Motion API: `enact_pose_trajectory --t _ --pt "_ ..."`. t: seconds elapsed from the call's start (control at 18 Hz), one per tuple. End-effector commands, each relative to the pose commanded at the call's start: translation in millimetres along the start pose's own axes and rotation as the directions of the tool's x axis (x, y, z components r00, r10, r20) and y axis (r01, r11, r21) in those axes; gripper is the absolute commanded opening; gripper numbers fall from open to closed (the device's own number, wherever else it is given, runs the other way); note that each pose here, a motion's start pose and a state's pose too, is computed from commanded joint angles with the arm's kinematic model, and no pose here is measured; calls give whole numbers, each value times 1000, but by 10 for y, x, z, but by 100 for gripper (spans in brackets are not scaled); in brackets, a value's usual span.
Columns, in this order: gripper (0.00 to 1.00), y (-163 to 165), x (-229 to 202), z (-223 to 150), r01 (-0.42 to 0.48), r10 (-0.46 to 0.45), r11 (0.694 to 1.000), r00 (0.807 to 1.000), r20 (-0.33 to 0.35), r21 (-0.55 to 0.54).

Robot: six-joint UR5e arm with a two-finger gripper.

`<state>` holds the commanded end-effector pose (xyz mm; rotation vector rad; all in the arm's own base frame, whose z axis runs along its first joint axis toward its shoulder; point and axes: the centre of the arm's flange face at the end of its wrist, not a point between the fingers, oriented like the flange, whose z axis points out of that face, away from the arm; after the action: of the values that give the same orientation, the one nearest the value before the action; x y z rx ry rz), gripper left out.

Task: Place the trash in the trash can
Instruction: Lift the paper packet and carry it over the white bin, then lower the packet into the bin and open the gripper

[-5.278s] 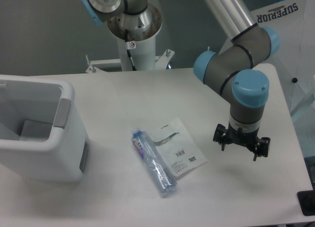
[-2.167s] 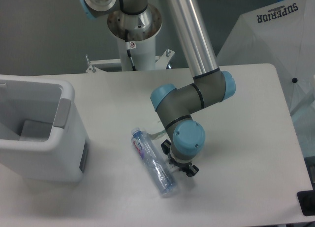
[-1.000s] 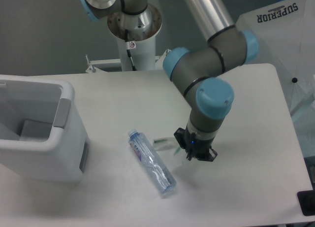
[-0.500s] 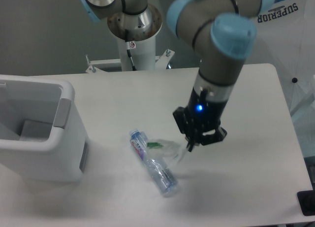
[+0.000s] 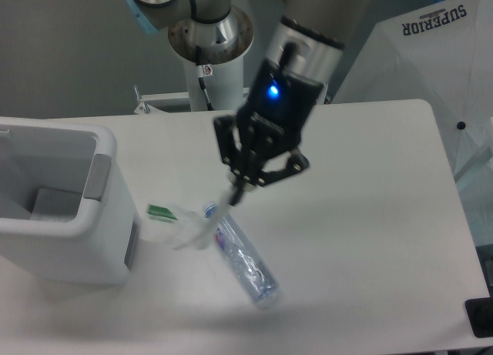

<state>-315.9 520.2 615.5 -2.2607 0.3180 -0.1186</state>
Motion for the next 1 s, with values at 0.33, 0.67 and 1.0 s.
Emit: enact_pose_trajectory --t 0.33,0.67,1.0 --pt "0 -390 590 -49 -60 62 997 998 -29 42" --pt "0 -566 854 -290 -97 102 988 994 -28 124" --pt "0 -596 964 -225 -81 88 986 995 -47 146"
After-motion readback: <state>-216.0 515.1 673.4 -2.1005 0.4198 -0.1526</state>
